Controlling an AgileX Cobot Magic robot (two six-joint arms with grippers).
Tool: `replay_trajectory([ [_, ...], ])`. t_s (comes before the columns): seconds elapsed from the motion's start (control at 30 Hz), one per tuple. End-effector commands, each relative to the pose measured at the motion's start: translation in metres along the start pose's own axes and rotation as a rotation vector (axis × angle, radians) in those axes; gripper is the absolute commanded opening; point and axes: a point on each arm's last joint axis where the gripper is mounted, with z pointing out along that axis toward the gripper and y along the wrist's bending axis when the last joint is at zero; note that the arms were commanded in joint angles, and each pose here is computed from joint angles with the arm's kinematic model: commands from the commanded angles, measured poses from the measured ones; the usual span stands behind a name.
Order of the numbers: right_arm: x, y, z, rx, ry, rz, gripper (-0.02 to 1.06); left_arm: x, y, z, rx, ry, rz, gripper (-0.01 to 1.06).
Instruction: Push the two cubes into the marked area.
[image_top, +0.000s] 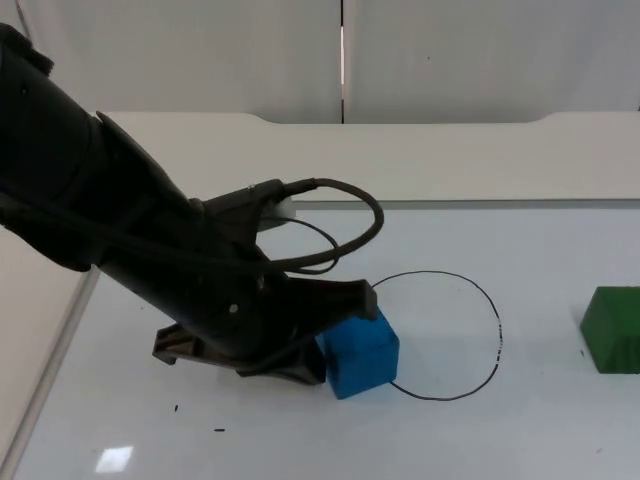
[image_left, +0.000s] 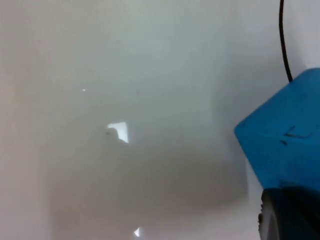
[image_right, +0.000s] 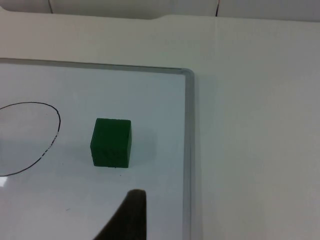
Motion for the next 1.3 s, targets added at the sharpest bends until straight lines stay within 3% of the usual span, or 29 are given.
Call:
replay_trajectory([
  [0.0, 0.000, 0.000, -0.001, 0.010, -0.009, 0.005, 1.05, 0.001, -0.004, 0.000, 0.019, 0.008, -0.007, 0.00],
  [0.83, 0.000, 0.000, -0.001, 0.010, -0.009, 0.005, 1.05, -0.011, -0.018, -0.002, 0.080, -0.012, -0.013, 0.00],
  [1.27, 0.000, 0.000, -0.001, 0.010, -0.009, 0.005, 1.05, -0.008, -0.025, 0.001, 0.043, -0.055, 0.013, 0.00],
])
